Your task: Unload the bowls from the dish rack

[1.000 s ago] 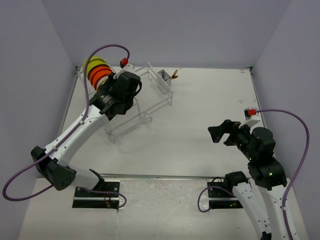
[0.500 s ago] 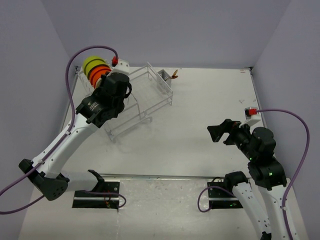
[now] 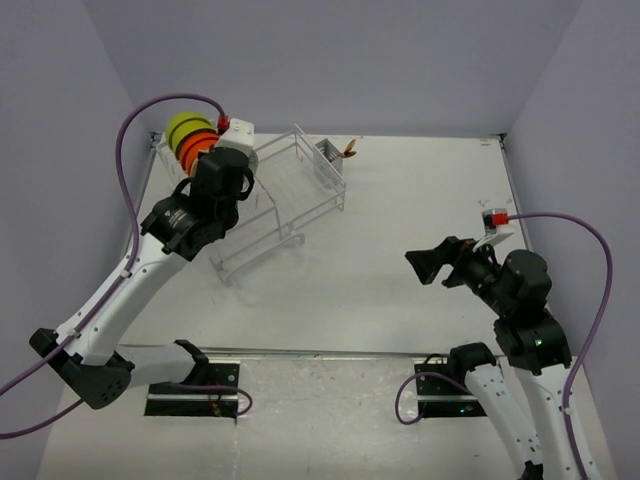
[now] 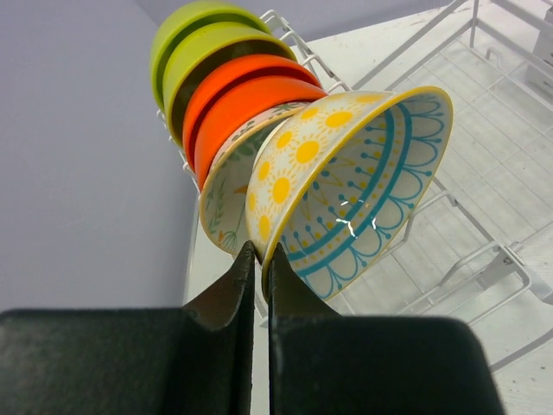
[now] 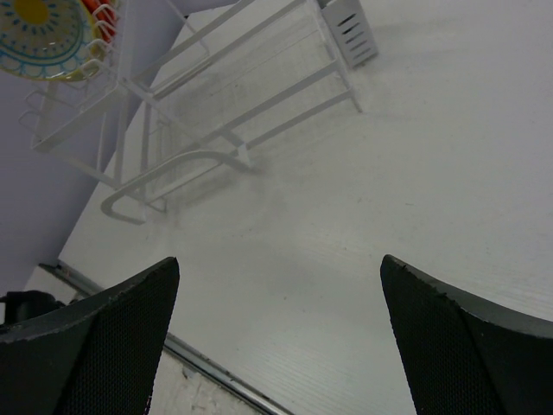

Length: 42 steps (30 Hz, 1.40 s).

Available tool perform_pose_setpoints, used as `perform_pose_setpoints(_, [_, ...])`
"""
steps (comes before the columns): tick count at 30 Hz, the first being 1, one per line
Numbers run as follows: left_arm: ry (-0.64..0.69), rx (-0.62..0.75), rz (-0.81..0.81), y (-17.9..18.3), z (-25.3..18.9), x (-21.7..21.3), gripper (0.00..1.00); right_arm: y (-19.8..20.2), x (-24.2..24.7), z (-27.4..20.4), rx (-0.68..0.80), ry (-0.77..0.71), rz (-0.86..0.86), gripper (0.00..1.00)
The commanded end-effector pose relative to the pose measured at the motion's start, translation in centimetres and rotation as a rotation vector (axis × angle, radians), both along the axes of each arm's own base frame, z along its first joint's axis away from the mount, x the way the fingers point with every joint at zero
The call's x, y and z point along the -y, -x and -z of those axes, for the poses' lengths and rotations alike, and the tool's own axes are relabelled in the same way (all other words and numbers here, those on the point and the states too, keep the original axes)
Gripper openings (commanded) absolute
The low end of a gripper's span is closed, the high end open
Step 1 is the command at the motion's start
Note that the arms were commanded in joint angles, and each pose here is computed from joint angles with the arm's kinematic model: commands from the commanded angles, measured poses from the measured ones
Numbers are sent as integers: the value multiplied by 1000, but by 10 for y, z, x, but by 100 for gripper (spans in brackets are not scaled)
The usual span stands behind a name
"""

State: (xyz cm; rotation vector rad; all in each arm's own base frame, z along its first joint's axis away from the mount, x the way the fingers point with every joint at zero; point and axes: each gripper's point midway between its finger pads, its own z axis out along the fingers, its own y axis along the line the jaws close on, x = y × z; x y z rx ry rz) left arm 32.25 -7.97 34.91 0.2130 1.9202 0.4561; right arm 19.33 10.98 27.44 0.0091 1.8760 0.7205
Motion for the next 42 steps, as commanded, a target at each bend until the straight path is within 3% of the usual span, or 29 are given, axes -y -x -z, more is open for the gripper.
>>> perform_pose_setpoints(1, [199,59,113,2,-15,30,0,-4,-30,-15,35,-80,-168,99])
perform_pose_setpoints(9, [230,70,68,7,-18,22,0,-23,-58,-28,2,-166,-291,99])
perform_pose_setpoints(14, [367,90,103,19,-35,30,0,-30,-90,-44,12,-218,-439,99])
perform_pose_setpoints(26, [481,132,120,24,-35,36,0,-68,-147,-52,-16,-156,-472,99])
perform_pose_setpoints(33, [390,68,68,17,-5,32,0,-77,-161,-34,-68,-112,-460,99])
perform_pose_setpoints(38, [228,47,-54,31,-13,25,0,-79,-158,-30,-76,-88,-442,99])
perform_pose_setpoints(39, [208,34,-26,33,-10,40,6,-79,-159,-28,-79,-86,-445,99])
perform_pose_setpoints(40, [213,41,-21,33,-17,44,27,-80,-159,-27,-83,-88,-445,99])
perform_pose_setpoints(42, [203,36,-9,34,-19,55,27,-80,-160,-23,-93,-86,-445,99])
